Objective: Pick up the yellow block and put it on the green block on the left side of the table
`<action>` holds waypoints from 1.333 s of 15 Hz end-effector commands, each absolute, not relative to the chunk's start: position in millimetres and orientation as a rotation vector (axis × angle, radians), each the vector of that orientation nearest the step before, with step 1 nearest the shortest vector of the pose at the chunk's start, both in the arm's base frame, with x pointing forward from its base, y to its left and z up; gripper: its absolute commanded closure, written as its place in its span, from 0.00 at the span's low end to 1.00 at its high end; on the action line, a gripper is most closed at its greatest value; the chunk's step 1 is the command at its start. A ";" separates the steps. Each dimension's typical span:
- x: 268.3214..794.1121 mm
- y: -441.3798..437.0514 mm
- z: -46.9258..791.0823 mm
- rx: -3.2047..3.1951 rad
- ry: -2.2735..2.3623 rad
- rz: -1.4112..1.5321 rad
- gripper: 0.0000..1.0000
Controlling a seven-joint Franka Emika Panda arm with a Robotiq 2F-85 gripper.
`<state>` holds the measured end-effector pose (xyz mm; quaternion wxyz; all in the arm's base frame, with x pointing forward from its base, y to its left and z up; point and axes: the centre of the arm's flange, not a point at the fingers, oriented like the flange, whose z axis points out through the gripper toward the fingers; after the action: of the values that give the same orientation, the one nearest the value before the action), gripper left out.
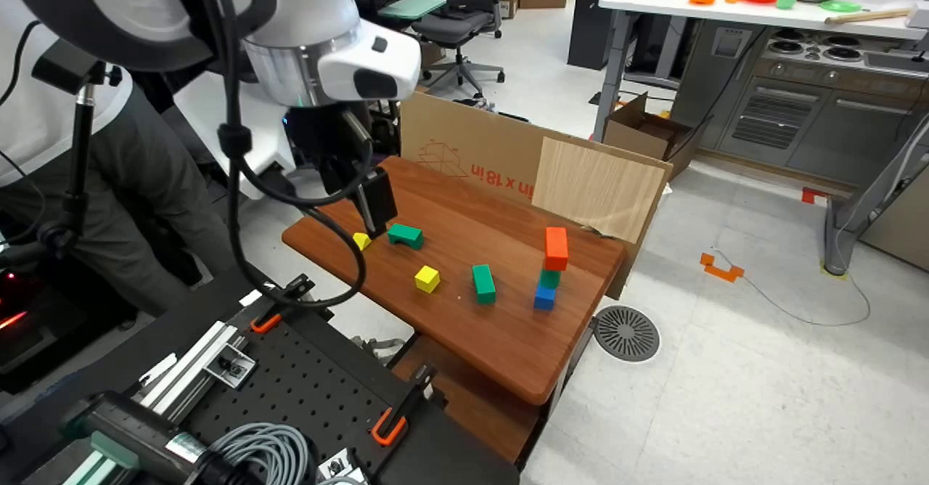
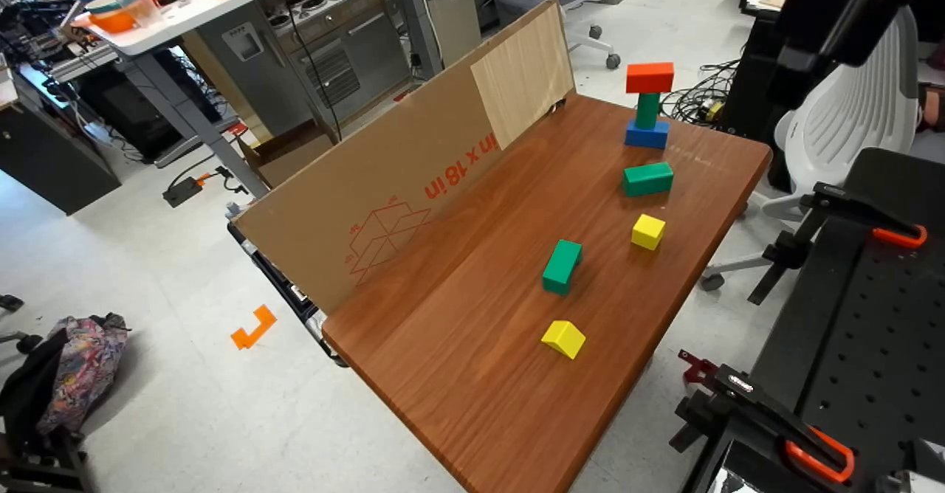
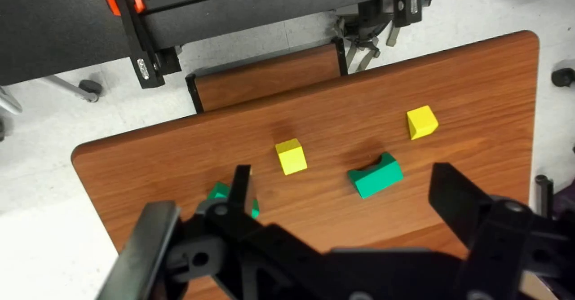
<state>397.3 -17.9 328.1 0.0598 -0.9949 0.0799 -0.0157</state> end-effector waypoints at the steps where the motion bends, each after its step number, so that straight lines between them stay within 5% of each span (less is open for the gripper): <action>1: 431.8 -11.8 286.9 -3.046 0.247 0.002 0.00; 20: 507.0 -1.7 146.6 -3.267 0.180 0.217 0.00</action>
<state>489.1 -6.8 164.2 -0.0571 -0.9940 0.0535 0.0768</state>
